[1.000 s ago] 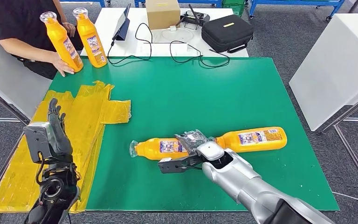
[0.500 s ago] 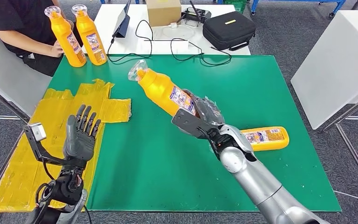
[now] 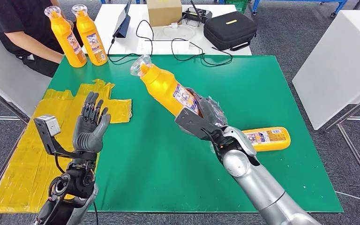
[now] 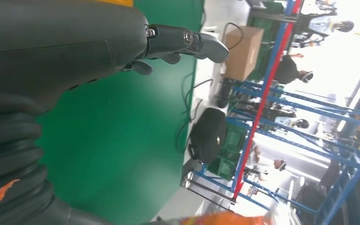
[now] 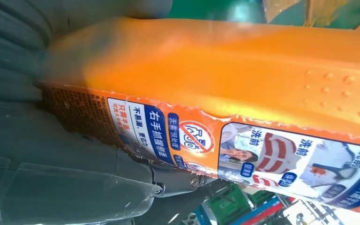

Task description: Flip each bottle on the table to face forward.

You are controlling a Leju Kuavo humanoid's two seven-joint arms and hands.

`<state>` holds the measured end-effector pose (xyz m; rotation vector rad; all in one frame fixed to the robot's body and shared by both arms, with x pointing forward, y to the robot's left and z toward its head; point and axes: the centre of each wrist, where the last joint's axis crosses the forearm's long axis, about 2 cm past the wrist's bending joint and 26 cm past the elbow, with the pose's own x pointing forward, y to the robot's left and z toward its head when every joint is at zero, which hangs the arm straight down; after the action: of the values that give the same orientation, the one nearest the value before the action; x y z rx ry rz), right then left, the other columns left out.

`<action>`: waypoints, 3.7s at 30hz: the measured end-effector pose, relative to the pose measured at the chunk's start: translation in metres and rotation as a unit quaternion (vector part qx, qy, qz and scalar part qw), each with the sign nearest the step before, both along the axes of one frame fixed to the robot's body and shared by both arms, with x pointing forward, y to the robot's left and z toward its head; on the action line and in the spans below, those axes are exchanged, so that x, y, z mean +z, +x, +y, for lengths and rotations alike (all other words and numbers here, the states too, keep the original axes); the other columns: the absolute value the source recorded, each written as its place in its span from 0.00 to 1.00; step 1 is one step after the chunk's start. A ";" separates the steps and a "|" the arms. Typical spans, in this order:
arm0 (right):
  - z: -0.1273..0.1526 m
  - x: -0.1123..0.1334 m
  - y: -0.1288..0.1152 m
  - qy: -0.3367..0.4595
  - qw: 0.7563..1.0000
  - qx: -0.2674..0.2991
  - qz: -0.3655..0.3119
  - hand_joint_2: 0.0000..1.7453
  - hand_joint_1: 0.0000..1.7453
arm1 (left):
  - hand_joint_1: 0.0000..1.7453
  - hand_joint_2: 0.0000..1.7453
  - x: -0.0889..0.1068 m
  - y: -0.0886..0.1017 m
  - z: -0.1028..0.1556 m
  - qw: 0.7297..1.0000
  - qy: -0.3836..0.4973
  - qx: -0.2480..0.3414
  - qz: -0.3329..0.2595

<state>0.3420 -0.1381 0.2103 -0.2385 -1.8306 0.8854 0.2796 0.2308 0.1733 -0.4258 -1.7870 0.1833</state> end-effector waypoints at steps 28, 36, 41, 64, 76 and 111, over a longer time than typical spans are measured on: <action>0.066 0.003 -0.005 -0.100 0.992 0.005 -0.072 1.00 1.00 | 0.00 1.00 0.031 0.014 -0.036 0.985 -0.125 -0.121 0.002; 0.085 0.003 -0.008 -0.121 0.990 0.006 -0.068 1.00 1.00 | 0.00 1.00 0.042 0.023 -0.046 0.990 -0.100 -0.098 -0.011; 0.099 0.010 -0.007 -0.124 0.990 0.013 -0.072 1.00 1.00 | 0.00 1.00 0.043 0.030 -0.053 0.990 -0.102 -0.093 0.002; 0.104 0.002 -0.005 -0.127 0.990 0.012 -0.054 1.00 1.00 | 0.00 1.00 0.028 0.041 -0.068 0.985 -0.112 -0.120 0.059; 0.104 0.001 -0.005 -0.126 0.991 0.012 -0.051 1.00 1.00 | 0.76 1.00 0.028 0.042 -0.069 0.986 -0.109 -0.112 0.057; 0.092 -0.011 0.000 -0.191 0.981 0.014 -0.042 0.00 0.00 | 1.00 1.00 0.042 0.042 -0.033 0.988 0.035 0.096 -0.119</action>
<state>0.3419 -0.0458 0.1988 -0.4972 -1.7307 1.2613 0.3212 0.1981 0.2153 -0.2315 -2.0649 0.2097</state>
